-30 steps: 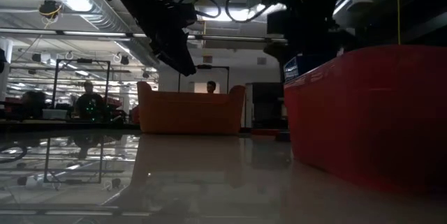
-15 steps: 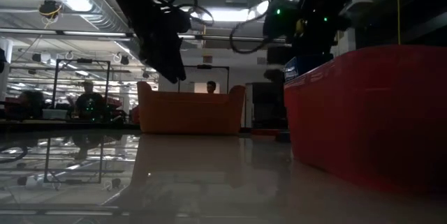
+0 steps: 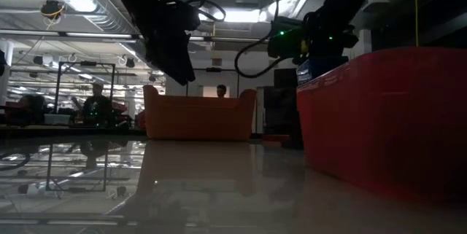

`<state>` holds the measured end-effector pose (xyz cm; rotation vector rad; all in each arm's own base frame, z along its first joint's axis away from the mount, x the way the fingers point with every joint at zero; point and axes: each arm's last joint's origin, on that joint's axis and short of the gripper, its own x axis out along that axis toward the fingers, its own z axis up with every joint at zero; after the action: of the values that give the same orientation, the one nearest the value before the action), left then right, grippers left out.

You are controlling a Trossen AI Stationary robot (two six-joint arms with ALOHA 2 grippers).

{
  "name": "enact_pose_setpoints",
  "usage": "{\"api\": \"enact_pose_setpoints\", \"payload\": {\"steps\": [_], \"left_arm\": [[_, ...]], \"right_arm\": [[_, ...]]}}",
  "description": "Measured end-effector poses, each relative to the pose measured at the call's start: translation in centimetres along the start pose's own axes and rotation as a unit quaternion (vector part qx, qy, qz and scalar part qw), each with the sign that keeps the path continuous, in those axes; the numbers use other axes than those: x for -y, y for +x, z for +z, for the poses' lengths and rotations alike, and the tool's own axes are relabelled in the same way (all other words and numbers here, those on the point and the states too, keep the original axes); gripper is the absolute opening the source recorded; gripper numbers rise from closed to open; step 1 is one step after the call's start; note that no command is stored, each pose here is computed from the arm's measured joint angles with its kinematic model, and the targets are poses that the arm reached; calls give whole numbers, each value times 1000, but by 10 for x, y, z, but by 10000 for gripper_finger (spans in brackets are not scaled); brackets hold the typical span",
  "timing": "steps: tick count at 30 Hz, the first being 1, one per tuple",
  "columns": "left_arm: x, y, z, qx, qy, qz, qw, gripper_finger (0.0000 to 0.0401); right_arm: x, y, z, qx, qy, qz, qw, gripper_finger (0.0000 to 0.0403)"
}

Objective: Sort blocks by size
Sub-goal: Put the large dark blue block into the orange bin, then adjust the orange bin

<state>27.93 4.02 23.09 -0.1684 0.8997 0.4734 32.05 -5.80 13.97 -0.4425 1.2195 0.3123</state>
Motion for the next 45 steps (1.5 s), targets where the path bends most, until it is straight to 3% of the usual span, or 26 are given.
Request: {"api": "enact_pose_setpoints", "payload": {"steps": [2, 4, 9, 13, 20, 26, 34, 40, 45], "left_arm": [[1, 0, 0, 0, 3, -1, 1000, 244], [1, 0, 0, 0, 4, -2, 1000, 244], [1, 0, 0, 0, 3, -1, 1000, 244], [1, 0, 0, 1, 3, -1, 1000, 244], [1, 0, 0, 1, 2, -1, 1000, 244], [1, 0, 1, 4, 1, -2, 1000, 244], [1, 0, 1, 4, 1, -2, 1000, 244], [1, 0, 0, 3, 1, -2, 1000, 244], [1, 0, 0, 3, 1, -2, 1000, 244]], "right_arm": [[4, -4, 5, 0, 7, -6, 1000, 96], [12, -10, 14, 9, 8, -29, 1000, 95], [39, -39, 44, 42, -20, -142, 989, 95], [62, -61, 62, 91, -49, -238, 966, 112], [112, -71, 45, 139, -3, -334, 932, 113], [136, -68, 19, 145, 62, -337, 928, 130], [140, -70, 17, 161, 109, -341, 920, 186], [135, -73, 9, 93, 146, -353, 919, 196], [119, -81, -6, 23, 204, -302, 931, 186]]}}
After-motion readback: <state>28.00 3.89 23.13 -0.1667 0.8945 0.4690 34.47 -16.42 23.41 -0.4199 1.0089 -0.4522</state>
